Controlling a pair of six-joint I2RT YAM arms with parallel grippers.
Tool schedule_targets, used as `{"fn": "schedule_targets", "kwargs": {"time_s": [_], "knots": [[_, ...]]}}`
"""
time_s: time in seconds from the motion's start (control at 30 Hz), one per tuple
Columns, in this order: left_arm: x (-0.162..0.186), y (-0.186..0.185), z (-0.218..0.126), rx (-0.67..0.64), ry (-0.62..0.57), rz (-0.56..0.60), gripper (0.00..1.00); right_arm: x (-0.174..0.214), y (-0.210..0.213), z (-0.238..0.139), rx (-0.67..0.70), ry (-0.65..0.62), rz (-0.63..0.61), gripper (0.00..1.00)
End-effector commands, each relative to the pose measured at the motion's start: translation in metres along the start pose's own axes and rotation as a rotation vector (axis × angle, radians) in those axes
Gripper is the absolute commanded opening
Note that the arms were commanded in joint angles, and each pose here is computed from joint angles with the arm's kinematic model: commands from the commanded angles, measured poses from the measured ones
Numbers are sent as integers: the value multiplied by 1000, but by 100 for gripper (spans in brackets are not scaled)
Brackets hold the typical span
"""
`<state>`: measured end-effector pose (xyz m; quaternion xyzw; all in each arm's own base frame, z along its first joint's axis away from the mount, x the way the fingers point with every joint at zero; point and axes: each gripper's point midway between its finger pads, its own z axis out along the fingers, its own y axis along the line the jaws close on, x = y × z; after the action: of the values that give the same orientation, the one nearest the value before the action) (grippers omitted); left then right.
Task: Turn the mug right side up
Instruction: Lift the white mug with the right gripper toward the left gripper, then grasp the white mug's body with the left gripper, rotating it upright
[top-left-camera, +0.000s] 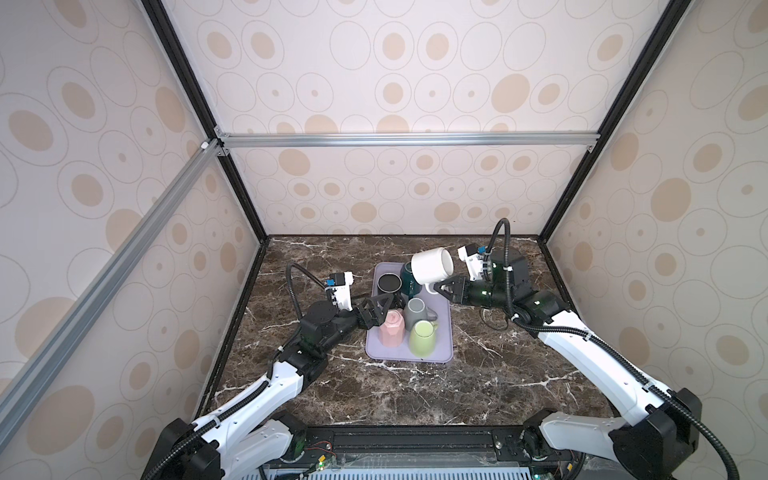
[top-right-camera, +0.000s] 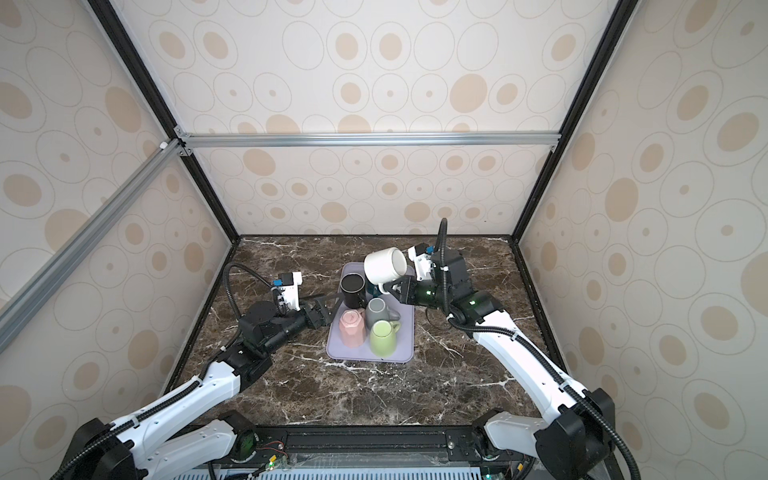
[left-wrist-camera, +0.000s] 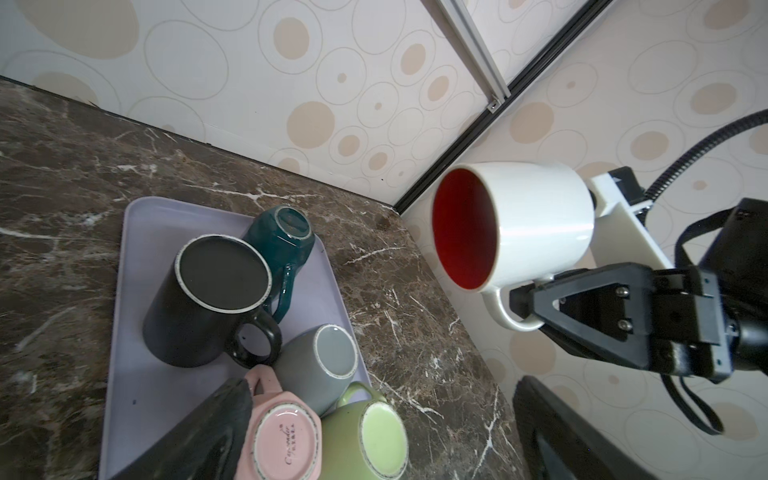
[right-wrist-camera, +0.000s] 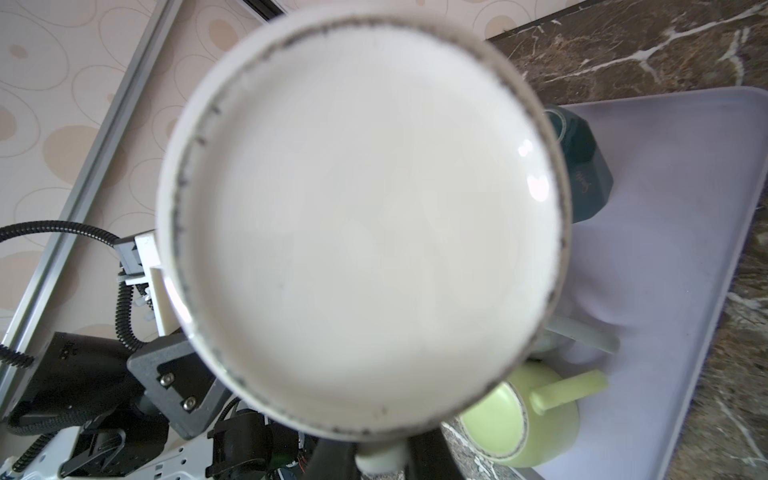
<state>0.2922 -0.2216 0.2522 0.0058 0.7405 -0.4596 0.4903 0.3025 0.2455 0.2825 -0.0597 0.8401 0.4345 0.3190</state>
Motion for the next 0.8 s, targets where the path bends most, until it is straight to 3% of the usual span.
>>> {"fn": "schedule_targets", "kwargs": {"time_s": [0.0, 0.3, 0.37, 0.47, 0.77], "knots": [[-8, -27, 3, 106, -16, -27, 98, -24, 46, -14, -151, -105, -76, 0], [-5, -58, 17, 256, 42, -60, 93, -22, 62, -13, -233, -116, -91, 0], [-6, -61, 19, 267, 41, -57, 89, -22, 63, -12, -239, -118, -98, 0], [-8, -65, 21, 284, 31, -59, 71, -21, 67, -11, -261, -116, -107, 0], [-15, -82, 21, 367, 26, -55, 64, -15, 73, -1, -310, -97, -120, 0]]}}
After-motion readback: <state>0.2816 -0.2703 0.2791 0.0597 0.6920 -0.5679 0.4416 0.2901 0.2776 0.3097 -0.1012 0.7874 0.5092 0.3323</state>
